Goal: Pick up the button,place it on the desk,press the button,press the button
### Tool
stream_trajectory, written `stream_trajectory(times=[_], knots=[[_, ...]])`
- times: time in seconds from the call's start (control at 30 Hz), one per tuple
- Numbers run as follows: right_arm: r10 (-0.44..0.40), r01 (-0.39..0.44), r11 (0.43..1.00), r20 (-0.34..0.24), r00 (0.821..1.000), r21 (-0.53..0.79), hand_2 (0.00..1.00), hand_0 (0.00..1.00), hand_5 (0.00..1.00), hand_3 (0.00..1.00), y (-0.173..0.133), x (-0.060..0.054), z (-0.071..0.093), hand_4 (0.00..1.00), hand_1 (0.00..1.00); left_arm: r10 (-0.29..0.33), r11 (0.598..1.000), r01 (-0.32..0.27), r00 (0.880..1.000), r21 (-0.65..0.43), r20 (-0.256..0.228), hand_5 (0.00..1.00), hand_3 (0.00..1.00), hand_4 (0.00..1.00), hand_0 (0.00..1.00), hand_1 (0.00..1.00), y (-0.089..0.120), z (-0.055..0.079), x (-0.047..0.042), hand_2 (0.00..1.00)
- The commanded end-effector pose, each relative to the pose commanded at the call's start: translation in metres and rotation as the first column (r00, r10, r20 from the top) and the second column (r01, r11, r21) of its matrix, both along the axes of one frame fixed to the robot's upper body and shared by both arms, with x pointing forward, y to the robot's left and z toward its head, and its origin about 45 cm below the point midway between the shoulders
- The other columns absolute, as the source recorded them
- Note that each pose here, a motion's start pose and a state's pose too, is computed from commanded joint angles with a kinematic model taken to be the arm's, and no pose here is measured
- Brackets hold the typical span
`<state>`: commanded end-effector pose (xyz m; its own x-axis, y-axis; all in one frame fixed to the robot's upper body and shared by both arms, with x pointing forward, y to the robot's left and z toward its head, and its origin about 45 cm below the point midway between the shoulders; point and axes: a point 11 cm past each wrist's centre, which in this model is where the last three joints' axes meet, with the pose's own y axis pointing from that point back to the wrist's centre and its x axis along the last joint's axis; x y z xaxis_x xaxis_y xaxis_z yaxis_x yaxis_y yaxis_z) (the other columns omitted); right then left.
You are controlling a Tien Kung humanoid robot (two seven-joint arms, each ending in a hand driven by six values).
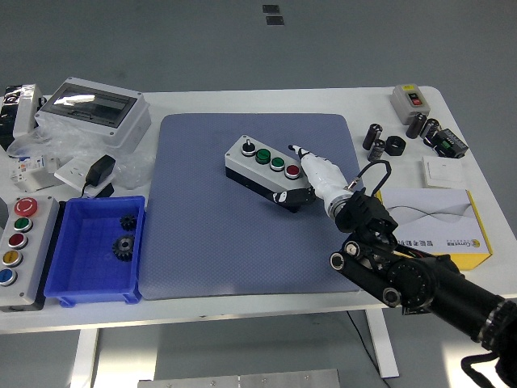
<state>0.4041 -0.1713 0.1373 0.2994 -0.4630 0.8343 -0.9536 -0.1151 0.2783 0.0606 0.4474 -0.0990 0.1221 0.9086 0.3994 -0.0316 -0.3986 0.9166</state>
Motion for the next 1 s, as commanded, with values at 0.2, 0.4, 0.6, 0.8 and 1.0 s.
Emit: stream_trajectory(times=[0.2, 0.4, 0.6, 0.8, 1.0], knots=[[-0.007, 0.007, 1.0, 0.019, 1.0, -0.012, 0.674, 0.425, 0.224, 0.901, 0.0, 0.0, -0.001, 0.889, 0.63, -0.004, 1.0, 0.004, 1.0, -0.001, 0.002, 0.19, 0.602, 0.622, 0.626, 0.548, 0.0, 0.0, 0.0016, 0.531], [-0.001, 0.002, 1.0, 0.04, 0.999, -0.017, 0.492, 0.229, 0.078, 0.671, 0.001, -0.001, -0.001, 0.48, 0.446, -0.006, 1.0, 0.006, 1.0, -0.001, 0.002, 0.19, 0.601, 0.622, 0.626, 0.548, -0.001, 0.0, 0.0019, 0.531], [0.013, -0.013, 1.0, 0.071, 0.997, 0.005, 0.417, 0.134, 0.002, 0.557, 0.001, -0.001, 0.007, 0.451, 0.359, -0.004, 1.0, 0.004, 1.0, -0.001, 0.001, 0.19, 0.602, 0.622, 0.626, 0.548, -0.001, 0.0, 0.0011, 0.531], [0.063, -0.076, 0.992, 0.128, 0.99, 0.103, 0.363, 0.096, 0.002, 0.466, -0.006, -0.004, 0.032, 0.339, 0.307, -0.001, 1.0, 0.001, 1.0, -0.003, 0.002, 0.189, 0.602, 0.622, 0.626, 0.548, -0.002, -0.001, 0.0002, 0.531], [0.209, -0.237, 0.958, 0.175, 0.962, 0.164, 0.351, 0.091, 0.002, 0.448, -0.013, -0.015, 0.059, 0.319, 0.297, 0.002, 1.0, -0.002, 1.0, -0.006, 0.004, 0.187, 0.602, 0.622, 0.626, 0.548, -0.004, -0.002, -0.0005, 0.531]])
